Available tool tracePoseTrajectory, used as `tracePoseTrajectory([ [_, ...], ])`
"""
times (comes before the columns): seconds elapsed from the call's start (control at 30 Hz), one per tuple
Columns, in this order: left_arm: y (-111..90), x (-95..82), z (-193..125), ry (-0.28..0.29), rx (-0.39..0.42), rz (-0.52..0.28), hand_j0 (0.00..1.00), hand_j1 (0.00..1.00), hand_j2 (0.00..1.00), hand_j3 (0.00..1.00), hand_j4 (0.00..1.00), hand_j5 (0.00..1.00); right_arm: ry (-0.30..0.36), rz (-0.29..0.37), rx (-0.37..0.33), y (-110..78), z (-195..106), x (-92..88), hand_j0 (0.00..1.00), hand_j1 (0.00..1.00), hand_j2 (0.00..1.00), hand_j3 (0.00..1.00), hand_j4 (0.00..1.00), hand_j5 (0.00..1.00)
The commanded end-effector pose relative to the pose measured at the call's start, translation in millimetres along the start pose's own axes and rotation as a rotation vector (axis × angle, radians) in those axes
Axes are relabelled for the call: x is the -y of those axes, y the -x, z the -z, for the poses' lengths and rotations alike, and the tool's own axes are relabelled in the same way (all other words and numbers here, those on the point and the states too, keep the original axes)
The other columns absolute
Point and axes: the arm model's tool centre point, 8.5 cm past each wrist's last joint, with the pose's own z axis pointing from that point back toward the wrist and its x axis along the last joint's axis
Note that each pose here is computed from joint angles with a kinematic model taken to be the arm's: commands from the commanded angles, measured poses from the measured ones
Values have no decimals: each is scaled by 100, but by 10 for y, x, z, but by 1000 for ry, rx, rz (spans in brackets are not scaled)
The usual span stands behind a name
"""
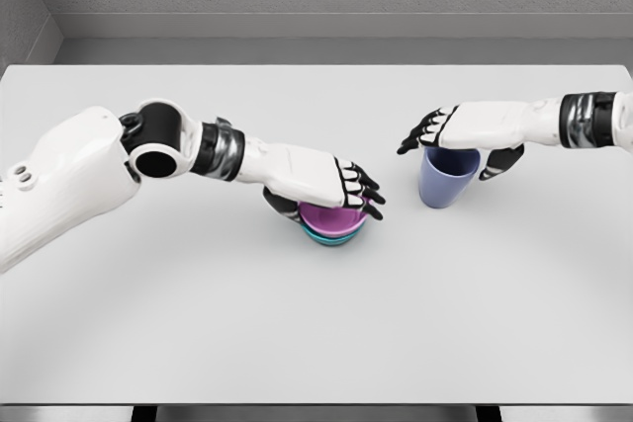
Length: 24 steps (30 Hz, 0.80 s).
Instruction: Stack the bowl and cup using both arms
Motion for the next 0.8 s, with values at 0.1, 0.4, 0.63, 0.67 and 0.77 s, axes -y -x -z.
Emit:
tracePoseTrajectory([
  [0.1, 30, 85, 25, 21, -5, -19, 100, 100, 100, 100, 100, 100, 0, 8, 1, 7, 32, -9, 100, 100, 100, 100, 100, 100],
  [0.4, 42, 10, -63, -2, 0, -32, 100, 100, 100, 100, 100, 100, -7, 8, 2, 4, 38, -25, 100, 100, 100, 100, 100, 100],
  [0.63, 52, -27, -90, -6, -3, -28, 100, 100, 100, 100, 100, 100, -7, 8, 2, 4, 38, -24, 100, 100, 100, 100, 100, 100],
  [0.67, 56, -34, -111, -15, 1, -41, 100, 100, 100, 100, 100, 100, -8, 7, 1, 4, 38, -25, 100, 100, 100, 100, 100, 100],
  [0.77, 66, -38, -134, -17, -2, -42, 100, 100, 100, 100, 100, 100, -8, 8, 0, 8, 37, -28, 100, 100, 100, 100, 100, 100],
])
